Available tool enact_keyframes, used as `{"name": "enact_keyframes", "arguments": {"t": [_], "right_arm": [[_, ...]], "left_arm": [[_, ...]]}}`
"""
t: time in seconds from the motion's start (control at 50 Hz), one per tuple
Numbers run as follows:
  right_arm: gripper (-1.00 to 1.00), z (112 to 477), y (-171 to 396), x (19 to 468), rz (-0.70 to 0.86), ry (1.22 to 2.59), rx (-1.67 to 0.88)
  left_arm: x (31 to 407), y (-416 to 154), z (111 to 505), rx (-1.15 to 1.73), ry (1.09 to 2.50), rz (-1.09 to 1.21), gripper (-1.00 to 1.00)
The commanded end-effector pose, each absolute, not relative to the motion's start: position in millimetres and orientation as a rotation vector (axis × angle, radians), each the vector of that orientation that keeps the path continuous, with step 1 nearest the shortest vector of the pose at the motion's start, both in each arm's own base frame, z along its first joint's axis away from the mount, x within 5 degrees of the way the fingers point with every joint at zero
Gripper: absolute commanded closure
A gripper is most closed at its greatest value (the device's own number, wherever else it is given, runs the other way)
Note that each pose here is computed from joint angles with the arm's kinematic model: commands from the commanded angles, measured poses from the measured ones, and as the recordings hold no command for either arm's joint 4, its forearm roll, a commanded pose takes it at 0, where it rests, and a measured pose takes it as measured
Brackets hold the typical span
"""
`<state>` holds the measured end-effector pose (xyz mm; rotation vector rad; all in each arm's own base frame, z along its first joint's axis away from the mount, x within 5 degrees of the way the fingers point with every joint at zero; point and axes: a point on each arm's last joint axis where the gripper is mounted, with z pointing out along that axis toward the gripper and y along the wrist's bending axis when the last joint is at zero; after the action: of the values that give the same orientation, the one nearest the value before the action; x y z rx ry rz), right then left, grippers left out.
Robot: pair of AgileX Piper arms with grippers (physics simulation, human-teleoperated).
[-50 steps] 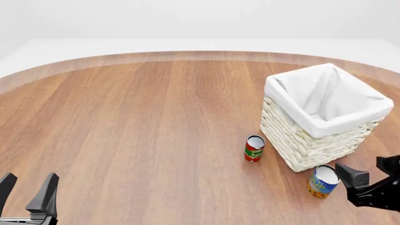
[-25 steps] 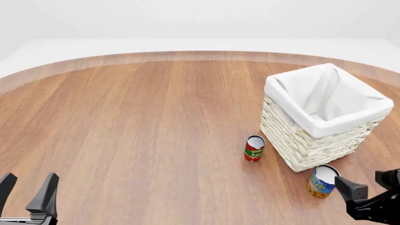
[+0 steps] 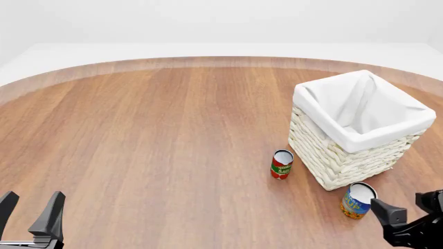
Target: Pick up the alphabet soup and the cream cheese box, and put them in the basket.
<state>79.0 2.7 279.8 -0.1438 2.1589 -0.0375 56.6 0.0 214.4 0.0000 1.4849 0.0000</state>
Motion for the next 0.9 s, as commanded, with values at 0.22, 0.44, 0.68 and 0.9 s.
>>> {"name": "enact_keyframes", "arguments": {"t": [0.22, 0.44, 0.68, 0.9], "right_arm": [[-1.00, 258, 1, 80, -0.052, 2.185, -0.136], [-1.00, 244, 1, 76, -0.049, 2.195, -0.131], [-1.00, 233, 2, 76, -0.037, 2.211, -0.126], [-1.00, 215, 2, 79, -0.035, 2.224, -0.123]], "left_arm": [[57, 0, 214, 0.000, 1.485, 0.000, -1.00], [57, 0, 214, 0.000, 1.485, 0.000, -1.00], [57, 0, 214, 0.000, 1.485, 0.000, -1.00], [57, 0, 214, 0.000, 1.485, 0.000, -1.00]]}}
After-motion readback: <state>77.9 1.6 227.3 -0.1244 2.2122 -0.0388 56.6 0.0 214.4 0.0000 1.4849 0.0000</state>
